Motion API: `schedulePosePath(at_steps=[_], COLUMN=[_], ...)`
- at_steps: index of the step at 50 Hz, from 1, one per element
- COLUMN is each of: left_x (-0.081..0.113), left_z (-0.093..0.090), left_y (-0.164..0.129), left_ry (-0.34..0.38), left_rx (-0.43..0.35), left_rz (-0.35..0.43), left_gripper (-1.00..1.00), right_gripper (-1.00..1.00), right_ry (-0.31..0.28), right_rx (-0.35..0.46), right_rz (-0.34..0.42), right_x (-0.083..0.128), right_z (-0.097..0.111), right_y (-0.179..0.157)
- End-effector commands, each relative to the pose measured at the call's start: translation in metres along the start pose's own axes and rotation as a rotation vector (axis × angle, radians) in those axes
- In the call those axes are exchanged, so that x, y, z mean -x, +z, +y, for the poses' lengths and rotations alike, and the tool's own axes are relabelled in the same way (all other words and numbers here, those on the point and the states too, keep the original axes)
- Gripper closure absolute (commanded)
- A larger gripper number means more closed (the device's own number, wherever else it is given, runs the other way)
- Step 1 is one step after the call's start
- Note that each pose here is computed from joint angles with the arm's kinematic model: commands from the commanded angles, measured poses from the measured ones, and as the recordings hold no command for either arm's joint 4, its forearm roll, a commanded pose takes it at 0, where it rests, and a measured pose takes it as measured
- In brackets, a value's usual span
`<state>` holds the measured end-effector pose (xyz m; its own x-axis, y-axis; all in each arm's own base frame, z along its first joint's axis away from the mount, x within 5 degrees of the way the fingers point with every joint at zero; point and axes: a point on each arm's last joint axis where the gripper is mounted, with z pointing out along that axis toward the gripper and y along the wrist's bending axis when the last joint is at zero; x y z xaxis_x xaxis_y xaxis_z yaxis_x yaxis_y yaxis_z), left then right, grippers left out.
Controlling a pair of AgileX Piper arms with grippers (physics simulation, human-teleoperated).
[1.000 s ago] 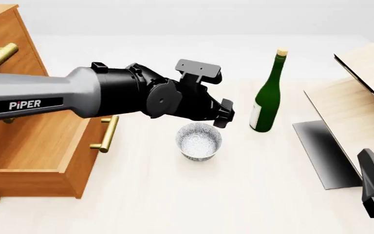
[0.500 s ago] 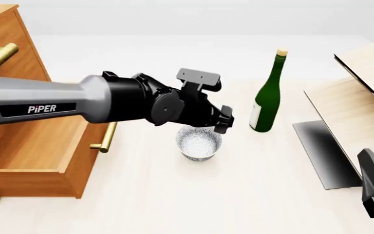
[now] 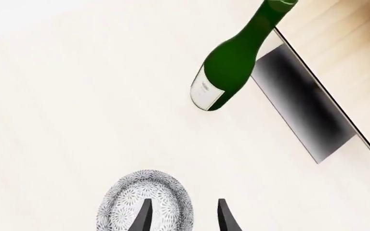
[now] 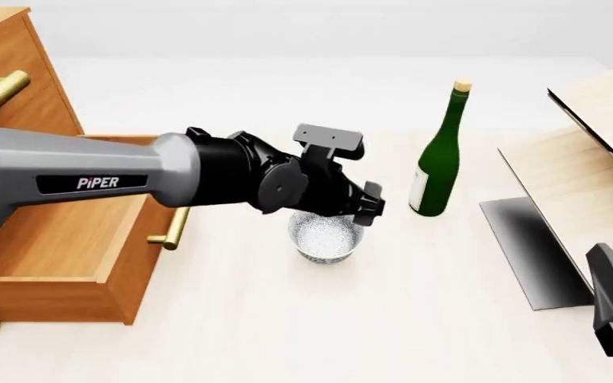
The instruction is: Put the bowl in the bottom drawer of the cabinet.
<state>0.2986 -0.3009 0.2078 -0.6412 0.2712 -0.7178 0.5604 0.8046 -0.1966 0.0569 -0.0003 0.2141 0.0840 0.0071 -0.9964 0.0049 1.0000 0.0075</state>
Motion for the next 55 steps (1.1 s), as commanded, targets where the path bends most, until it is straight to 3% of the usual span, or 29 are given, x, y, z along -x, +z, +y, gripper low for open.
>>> schedulePosePath(at_steps=[1, 8, 19, 55], left_x=[-0.004, 0.003, 0.001, -0.008], left_z=[0.005, 0.005, 0.012, 0.009], left_y=[0.009, 0.005, 0.011, 0.028], left_ry=[-0.017, -0.022, -0.037, -0.057], left_rx=[0.01, 0.014, 0.025, 0.02], left_rz=[0.012, 0.013, 0.015, 0.027], left_gripper=[-1.0, -1.0, -1.0, -1.0], right_gripper=[-1.0, -1.0, -1.0, -1.0], right_ry=[0.0, 0.0, 0.0, 0.0], right_rx=[-0.003, -0.003, -0.003, -0.003], right_rz=[0.0, 0.0, 0.0, 0.0], right_x=[0.0, 0.0, 0.0, 0.0], right_z=[0.0, 0.0, 0.0, 0.0], right_y=[0.0, 0.0, 0.0, 0.0])
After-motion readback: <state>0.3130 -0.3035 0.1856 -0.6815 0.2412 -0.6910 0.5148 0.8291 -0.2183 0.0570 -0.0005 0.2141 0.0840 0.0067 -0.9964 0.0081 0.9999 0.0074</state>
